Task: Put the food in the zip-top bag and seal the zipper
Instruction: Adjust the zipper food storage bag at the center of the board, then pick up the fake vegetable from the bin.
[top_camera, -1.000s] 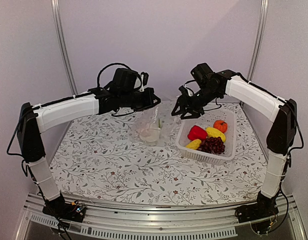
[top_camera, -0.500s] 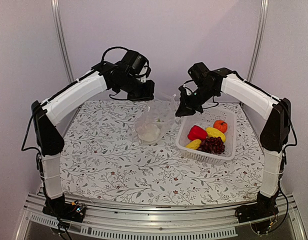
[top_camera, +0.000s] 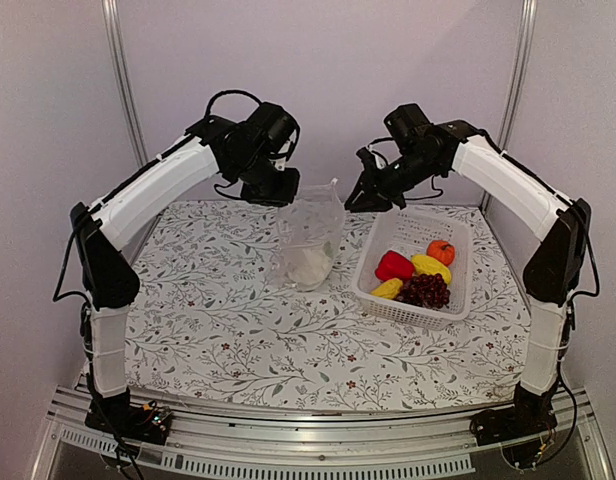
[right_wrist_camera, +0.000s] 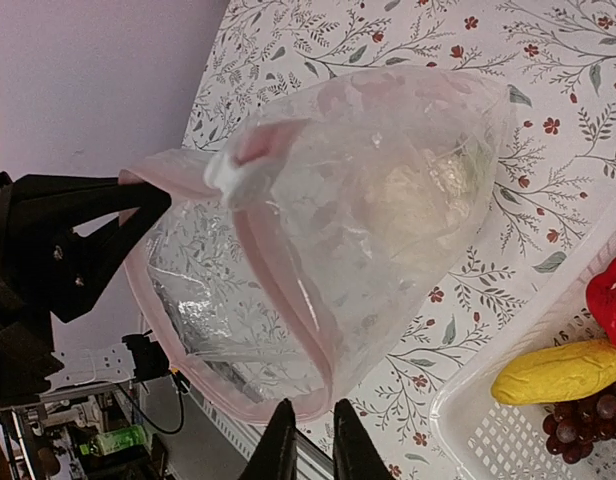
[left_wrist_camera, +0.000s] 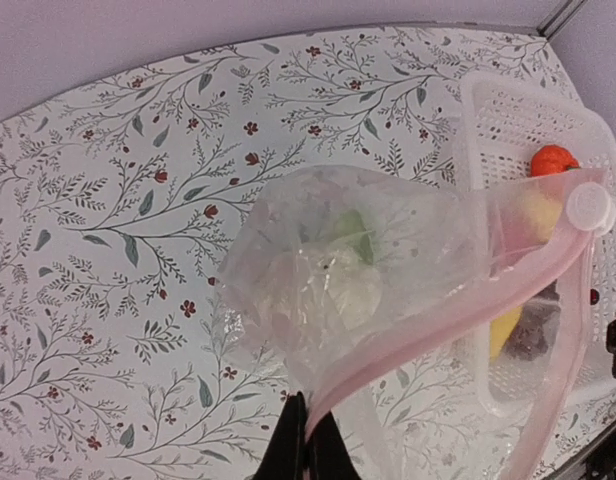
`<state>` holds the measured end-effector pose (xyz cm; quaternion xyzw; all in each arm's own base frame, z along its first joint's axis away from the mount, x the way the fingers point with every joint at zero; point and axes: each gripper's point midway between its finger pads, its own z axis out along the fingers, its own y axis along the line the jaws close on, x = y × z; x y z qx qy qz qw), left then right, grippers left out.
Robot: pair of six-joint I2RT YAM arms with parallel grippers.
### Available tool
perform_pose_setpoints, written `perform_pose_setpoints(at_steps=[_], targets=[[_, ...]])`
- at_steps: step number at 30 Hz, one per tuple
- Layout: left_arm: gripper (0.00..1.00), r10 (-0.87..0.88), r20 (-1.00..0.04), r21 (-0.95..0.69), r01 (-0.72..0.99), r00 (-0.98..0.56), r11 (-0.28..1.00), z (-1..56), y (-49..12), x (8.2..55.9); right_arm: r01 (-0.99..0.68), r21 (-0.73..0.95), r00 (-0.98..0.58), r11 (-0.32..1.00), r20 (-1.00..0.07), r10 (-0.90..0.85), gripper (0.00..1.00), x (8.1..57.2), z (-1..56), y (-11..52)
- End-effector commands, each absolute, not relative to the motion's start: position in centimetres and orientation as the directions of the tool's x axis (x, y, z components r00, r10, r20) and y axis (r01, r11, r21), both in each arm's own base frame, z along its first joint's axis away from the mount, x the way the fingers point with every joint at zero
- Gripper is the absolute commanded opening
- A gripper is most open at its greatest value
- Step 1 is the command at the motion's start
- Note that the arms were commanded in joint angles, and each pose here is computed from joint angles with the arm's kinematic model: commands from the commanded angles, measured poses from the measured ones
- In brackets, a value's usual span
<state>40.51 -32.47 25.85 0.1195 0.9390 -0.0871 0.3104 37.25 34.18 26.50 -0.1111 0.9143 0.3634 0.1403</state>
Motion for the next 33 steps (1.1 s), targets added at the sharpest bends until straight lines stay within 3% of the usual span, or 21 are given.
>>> perform_pose_setpoints(at_steps=[1, 6, 12, 23, 28, 33], targets=[[0.0, 0.077, -0.682, -0.172, 0.262, -0.728, 0.95, 29.2, -32.8, 41.8, -0.343, 0.678, -0.922, 0.65, -0.375, -0.096, 0.22, 37.5, 29.1, 34.8], [0.0, 0.047, -0.718, -0.182, 0.253, -0.694, 0.95, 30.5, -32.4, 42.4, -0.342, 0.698, -0.927, 0.63, -0.361, -0.102, 0.35, 37.4, 29.4, 34.5], [0.0, 0.059, -0.704, -0.192, 0.269, -0.708, 0.944, 29.8, -32.7, 42.4, -0.321, 0.605, -0.912, 0.729, -0.403, -0.068, 0.51, 39.4, 28.5, 29.9], [0.0, 0.061, -0.7, -0.199, 0.276, -0.712, 0.94, 29.3, -32.7, 42.3, -0.279, 0.261, -0.916, 0.924, -0.362, -0.174, 0.64, 40.8, 19.3, 20.7], [0.0, 0.065, -0.7, -0.198, 0.281, -0.711, 0.939, 29.2, -32.6, 42.2, -0.298, 0.266, -0.915, 0.917, -0.354, -0.195, 0.68, 41.1, 17.2, 20.9], [0.0, 0.07, -0.69, -0.203, 0.286, -0.72, 0.937, 28.9, -32.6, 42.0, -0.316, 0.209, -0.913, 0.925, -0.334, -0.236, 0.8, 41.5, 15.1, 20.3]])
